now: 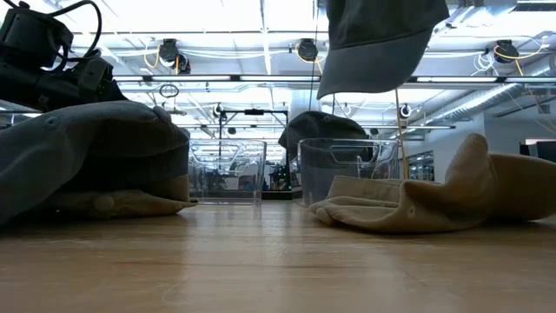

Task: Pick & Place hat
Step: Put the right blue cap into the right transparent bin

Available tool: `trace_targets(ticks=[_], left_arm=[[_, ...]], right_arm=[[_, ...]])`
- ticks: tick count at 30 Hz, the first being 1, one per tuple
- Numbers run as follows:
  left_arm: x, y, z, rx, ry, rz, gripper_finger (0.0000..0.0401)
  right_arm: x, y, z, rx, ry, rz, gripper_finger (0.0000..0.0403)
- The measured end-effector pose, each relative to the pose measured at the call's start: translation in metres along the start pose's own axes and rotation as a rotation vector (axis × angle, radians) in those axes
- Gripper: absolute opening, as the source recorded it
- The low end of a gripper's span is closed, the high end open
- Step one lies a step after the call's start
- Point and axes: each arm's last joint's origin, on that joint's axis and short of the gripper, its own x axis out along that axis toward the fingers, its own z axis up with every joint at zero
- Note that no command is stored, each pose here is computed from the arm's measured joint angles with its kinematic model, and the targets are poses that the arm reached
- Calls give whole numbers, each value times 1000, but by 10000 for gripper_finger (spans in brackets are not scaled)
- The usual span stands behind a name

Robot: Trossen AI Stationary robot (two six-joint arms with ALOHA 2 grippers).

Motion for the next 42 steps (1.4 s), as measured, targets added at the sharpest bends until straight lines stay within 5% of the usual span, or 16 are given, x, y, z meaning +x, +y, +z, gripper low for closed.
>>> trace_targets(ticks=[8, 22, 42], left_arm=[[0, 0, 0, 0, 0, 0, 214], [0, 0, 0, 0, 0, 0, 214], [0, 0, 0, 0, 0, 0, 214]], right_arm=[[-6, 2, 8, -192, 81, -9, 0], [3, -7, 14, -526, 189, -232, 0], [23, -74, 27, -759, 326, -424, 0]])
